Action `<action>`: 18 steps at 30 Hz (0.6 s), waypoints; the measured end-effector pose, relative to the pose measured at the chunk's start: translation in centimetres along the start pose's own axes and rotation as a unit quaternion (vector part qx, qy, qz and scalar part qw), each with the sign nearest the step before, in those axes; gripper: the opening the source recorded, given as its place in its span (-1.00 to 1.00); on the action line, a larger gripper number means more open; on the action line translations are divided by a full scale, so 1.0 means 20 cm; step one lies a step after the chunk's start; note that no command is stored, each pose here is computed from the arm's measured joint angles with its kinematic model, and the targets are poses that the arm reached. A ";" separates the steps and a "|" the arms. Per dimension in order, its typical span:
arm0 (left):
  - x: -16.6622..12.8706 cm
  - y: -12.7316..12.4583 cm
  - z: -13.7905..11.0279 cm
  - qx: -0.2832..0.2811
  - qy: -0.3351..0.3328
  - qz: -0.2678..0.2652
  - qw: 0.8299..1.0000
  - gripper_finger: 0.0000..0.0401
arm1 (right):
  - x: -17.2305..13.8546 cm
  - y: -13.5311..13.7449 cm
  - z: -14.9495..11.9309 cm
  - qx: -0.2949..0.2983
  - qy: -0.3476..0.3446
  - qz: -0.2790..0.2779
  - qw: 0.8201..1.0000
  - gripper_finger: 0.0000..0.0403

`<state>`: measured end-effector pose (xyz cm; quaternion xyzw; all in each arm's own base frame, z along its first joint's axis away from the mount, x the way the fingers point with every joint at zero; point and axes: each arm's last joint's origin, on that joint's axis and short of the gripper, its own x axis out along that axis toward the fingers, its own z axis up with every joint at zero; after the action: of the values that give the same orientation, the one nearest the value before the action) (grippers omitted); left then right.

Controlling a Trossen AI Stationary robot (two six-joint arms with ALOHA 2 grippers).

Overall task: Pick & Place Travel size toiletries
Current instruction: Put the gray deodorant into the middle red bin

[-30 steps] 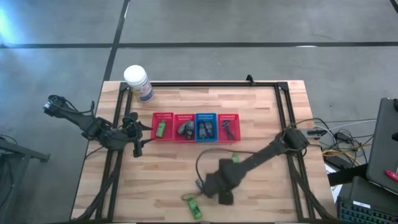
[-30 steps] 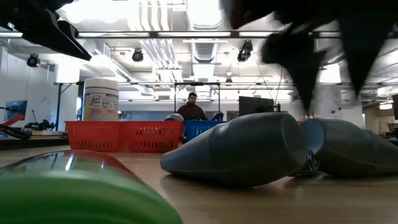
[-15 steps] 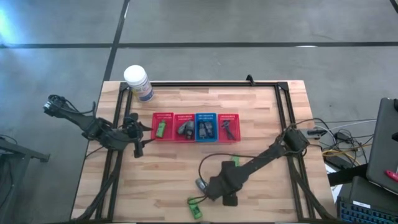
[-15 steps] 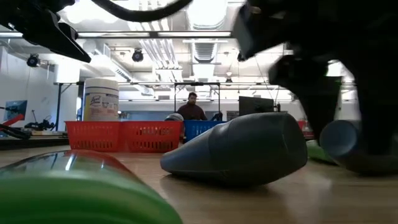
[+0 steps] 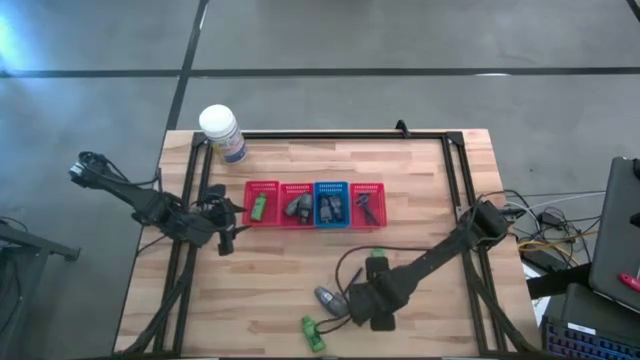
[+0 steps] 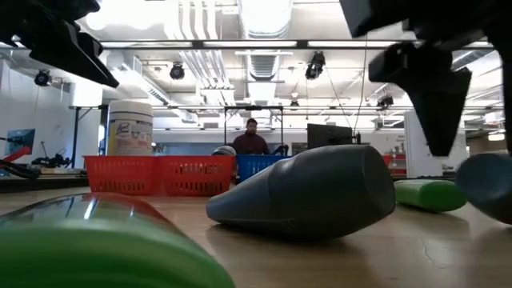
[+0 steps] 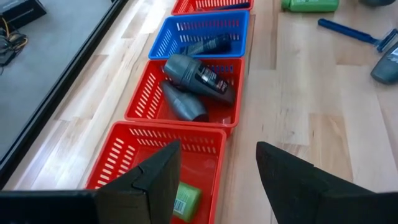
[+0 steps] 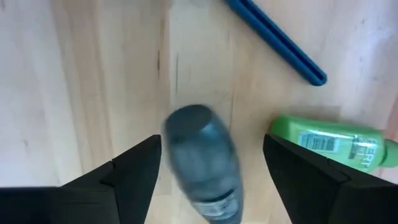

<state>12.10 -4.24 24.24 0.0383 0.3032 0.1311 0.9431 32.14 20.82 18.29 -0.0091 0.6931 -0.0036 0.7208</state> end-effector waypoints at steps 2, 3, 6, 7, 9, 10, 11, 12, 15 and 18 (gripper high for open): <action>0.01 -0.01 0.00 -0.001 0.004 0.001 1.000 0.06 | 0.03 0.00 -0.01 0.005 0.008 -0.001 1.000 0.45; 0.01 -0.01 0.00 -0.004 0.005 0.002 1.000 0.06 | 0.03 0.00 -0.02 0.010 0.012 -0.003 1.000 0.48; 0.01 -0.01 0.00 -0.011 0.007 0.002 1.000 0.06 | 0.00 0.00 -0.04 0.017 0.016 -0.004 1.000 0.54; 0.01 -0.01 0.00 -0.011 0.008 0.002 1.000 0.06 | -0.02 0.00 -0.05 0.018 0.016 -0.005 1.000 0.56; 0.01 -0.01 0.00 -0.011 0.008 0.001 1.000 0.06 | -0.09 0.01 -0.07 0.018 -0.006 0.007 1.000 0.61; 0.01 -0.01 0.00 -0.010 0.009 0.001 1.000 0.06 | -0.13 0.02 -0.09 0.019 -0.018 0.011 1.000 0.63; 0.01 -0.01 0.00 -0.010 0.008 0.001 1.000 0.06 | -0.15 0.02 -0.11 0.023 -0.025 0.013 0.999 0.64; 0.02 -0.01 0.00 -0.010 0.008 0.001 1.000 0.06 | -0.15 0.02 -0.13 0.029 -0.026 0.012 0.999 0.66; 0.02 -0.01 0.00 -0.009 0.010 0.001 1.000 0.06 | -0.09 0.02 -0.17 0.049 -0.018 0.009 0.999 0.70; 0.02 -0.01 0.00 -0.009 0.010 0.001 1.000 0.06 | -0.04 0.01 -0.18 0.052 -0.020 0.009 0.998 0.70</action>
<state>12.44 -4.41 23.99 0.0290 0.3114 0.1353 0.9402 28.59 20.94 18.91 0.0345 0.6776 -0.0330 0.7339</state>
